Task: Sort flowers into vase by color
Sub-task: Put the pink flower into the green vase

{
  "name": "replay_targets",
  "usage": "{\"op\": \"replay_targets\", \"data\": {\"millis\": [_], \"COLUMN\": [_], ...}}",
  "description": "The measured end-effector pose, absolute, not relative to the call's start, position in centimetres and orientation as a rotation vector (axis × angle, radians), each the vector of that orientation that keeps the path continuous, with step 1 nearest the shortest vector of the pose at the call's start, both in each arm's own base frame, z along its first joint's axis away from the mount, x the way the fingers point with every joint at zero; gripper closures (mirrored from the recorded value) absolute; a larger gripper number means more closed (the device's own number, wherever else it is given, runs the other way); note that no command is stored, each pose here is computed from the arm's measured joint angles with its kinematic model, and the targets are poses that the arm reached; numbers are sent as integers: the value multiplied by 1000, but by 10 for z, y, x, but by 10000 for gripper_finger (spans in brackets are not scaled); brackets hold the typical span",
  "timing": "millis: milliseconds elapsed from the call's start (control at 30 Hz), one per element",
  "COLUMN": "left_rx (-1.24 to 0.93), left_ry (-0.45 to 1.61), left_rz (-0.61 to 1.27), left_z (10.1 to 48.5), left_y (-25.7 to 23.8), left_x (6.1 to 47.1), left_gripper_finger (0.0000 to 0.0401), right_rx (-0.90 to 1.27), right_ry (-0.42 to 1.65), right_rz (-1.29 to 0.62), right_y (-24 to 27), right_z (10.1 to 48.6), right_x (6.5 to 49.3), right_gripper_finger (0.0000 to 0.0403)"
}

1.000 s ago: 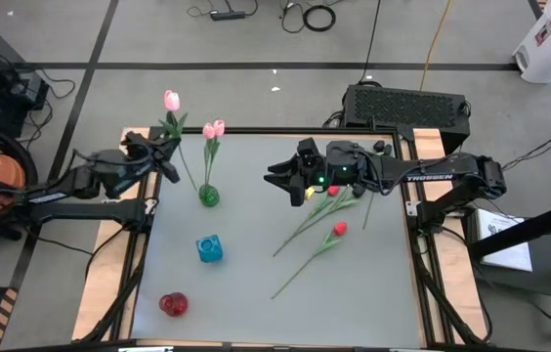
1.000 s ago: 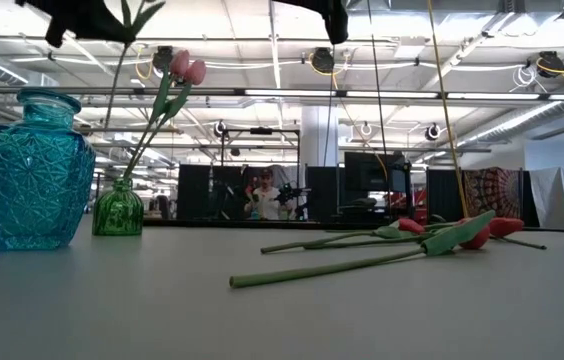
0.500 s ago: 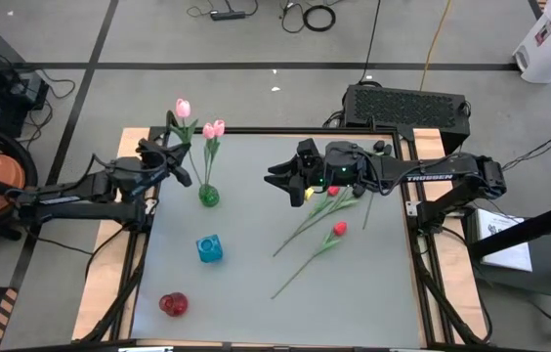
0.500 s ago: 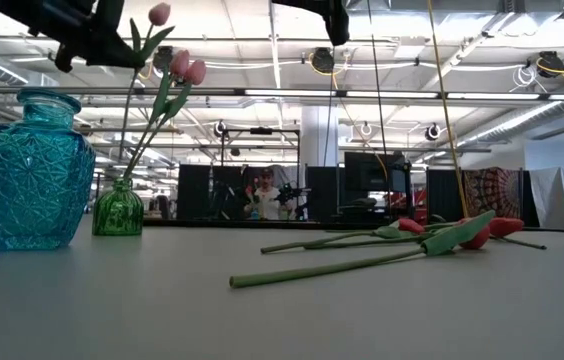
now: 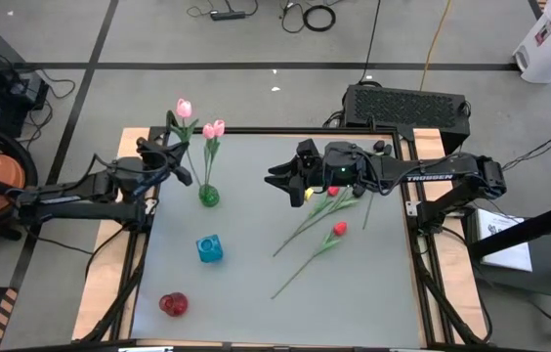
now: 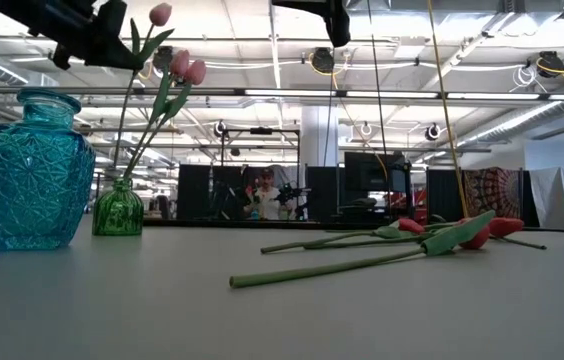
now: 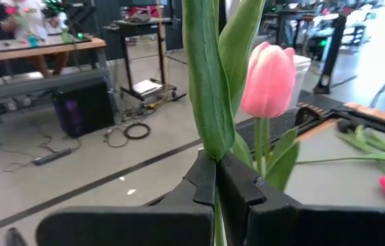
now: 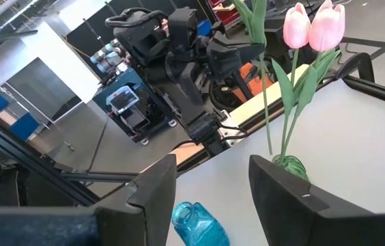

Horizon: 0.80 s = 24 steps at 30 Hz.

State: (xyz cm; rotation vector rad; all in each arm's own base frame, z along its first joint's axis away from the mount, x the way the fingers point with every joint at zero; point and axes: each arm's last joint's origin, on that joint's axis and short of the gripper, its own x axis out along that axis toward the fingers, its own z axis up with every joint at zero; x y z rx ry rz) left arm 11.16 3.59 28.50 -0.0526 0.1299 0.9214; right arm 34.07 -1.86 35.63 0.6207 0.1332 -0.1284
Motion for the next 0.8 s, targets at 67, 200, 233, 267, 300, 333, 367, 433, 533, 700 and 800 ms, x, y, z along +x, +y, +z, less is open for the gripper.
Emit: {"op": "replay_targets", "data": {"millis": [67, 200, 233, 267, 300, 333, 367, 433, 533, 700, 800], "left_rx": [-45, -34, -33, -41, -50, -61, -65, -77, -76, -81, -80], "left_ry": [140, 163, 166, 166, 165, 164, 165, 166, 171, 159, 160], "left_rz": [945, 971, 977, 988, 998, 1011, 1023, 1031, 1032, 1032, 1032], "left_z": [284, 281, 281, 280, 279, 279, 278, 277, 276, 276, 275], "left_y": [37, 38, 38, 38, 39, 39, 39, 40, 40, 41, 41], "left_x": [113, 117, 119, 120, 121, 122, 123, 125, 129, 134, 135], "left_gripper_finger": [397, 397, 397, 397, 397, 397, 397, 397, 397, 397, 397], "right_rx": [621, 621, 621, 621, 621, 621, 622, 629, 639, 639, 639], "right_ry": [133, 134, 135, 137, 138, 138, 139, 140, 140, 158, 158], "right_rz": [-128, -129, -129, -130, -130, -130, -130, -131, -132, -139, -138], "right_y": [-19, -19, -19, -19, -19, -19, -19, -19, -19, -19, -19], "right_z": [356, 356, 356, 356, 356, 356, 356, 356, 356, 354, 354], "right_x": [341, 341, 341, 341, 341, 341, 341, 341, 341, 340, 340], "right_gripper_finger": [227, 227, 227, 227, 227, 227, 227, 227, 227, 227, 227]}}
